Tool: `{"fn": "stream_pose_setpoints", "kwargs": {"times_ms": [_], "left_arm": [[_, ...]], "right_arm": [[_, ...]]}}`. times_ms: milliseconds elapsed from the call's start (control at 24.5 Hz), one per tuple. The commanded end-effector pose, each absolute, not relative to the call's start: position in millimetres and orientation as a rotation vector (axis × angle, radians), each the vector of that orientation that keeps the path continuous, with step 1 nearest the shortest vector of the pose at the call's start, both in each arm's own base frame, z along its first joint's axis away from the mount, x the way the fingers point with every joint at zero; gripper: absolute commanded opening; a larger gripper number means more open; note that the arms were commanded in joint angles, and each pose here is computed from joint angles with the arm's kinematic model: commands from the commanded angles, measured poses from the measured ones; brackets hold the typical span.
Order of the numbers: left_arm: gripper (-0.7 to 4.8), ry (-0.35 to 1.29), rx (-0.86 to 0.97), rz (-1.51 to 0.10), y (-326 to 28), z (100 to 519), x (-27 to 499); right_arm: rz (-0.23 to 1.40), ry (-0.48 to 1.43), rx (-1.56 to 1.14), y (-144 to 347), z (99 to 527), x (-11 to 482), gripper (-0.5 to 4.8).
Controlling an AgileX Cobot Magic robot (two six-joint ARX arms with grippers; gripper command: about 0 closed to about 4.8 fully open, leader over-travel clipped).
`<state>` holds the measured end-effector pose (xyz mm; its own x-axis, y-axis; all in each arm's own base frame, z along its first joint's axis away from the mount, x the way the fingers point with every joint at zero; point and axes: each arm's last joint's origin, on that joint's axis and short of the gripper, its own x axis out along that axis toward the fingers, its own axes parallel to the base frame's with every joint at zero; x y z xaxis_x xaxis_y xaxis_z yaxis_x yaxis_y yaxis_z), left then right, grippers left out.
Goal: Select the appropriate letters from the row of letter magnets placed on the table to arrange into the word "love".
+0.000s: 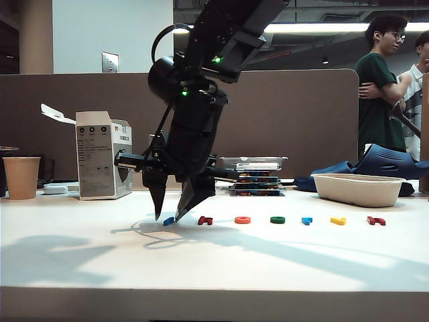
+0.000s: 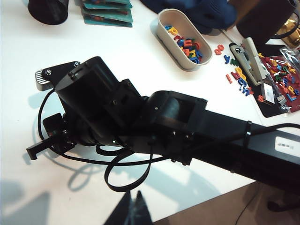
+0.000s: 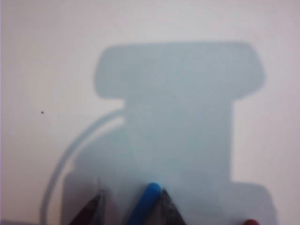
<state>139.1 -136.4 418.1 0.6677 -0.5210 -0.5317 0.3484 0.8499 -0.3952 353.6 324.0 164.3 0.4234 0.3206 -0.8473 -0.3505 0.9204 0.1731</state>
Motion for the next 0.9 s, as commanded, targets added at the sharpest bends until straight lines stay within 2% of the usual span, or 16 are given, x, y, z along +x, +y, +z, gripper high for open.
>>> {"fn": "stream_pose_setpoints", "kwargs": {"times_ms": [41, 570, 692, 774, 855, 896], "left_arm": [[-0.05, 0.666, -0.273, -0.502, -136, 420, 139], [-0.05, 0.666, -0.273, -0.502, -136, 420, 139], [-0.05, 0.666, -0.273, -0.502, -136, 420, 139], [-0.05, 0.666, -0.273, -0.502, -136, 420, 139], [-0.05, 0.666, -0.273, -0.502, -136, 420, 139], [-0.05, 0.666, -0.273, -0.502, -136, 420, 139]], "right_arm": [[0.410, 1.118, -0.071, 328, 148, 347, 1.48], [0.348, 1.241, -0.167, 324, 131, 335, 1.38], [0.342, 1.254, -0.175, 323, 130, 334, 0.49], [0.342, 1.253, -0.175, 323, 130, 334, 0.35], [0.341, 1.255, -0.175, 322, 130, 334, -0.09], [0.340, 1.256, -0.176, 322, 130, 334, -0.09]]}}
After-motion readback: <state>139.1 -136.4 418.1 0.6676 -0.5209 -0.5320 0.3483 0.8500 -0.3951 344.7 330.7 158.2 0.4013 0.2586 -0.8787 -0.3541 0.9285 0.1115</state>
